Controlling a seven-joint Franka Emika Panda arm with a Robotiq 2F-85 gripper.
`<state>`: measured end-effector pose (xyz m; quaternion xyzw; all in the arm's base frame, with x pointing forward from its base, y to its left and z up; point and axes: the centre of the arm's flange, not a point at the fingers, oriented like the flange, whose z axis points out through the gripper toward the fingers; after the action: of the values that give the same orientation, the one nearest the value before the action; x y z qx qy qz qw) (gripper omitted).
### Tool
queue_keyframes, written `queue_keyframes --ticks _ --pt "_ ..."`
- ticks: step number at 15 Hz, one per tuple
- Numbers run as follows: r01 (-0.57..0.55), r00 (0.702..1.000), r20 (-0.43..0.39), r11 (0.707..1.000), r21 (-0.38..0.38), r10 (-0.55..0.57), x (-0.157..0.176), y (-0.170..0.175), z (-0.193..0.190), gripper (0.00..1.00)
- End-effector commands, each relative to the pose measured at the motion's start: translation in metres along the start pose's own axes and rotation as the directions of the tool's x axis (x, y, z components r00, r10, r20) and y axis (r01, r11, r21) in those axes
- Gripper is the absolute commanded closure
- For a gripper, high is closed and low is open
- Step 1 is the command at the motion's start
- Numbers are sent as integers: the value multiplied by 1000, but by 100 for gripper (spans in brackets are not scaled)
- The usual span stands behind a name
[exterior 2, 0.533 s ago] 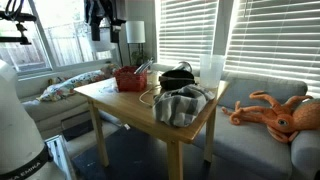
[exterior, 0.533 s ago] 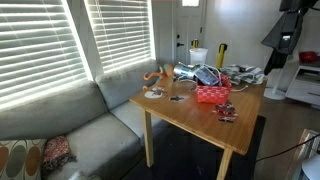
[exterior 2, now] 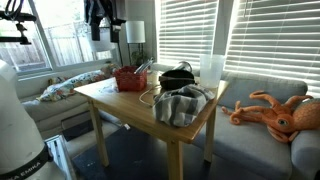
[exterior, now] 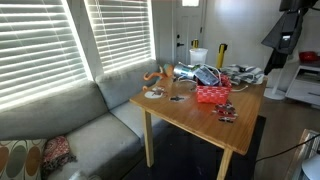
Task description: Pick up the glasses pouch and drop it in the red basket
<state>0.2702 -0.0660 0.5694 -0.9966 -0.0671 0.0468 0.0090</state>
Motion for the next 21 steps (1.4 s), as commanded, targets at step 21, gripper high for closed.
queue_keyframes --ticks 21 --pt "-86 996 -17 994 66 87 22 3 -10 0"
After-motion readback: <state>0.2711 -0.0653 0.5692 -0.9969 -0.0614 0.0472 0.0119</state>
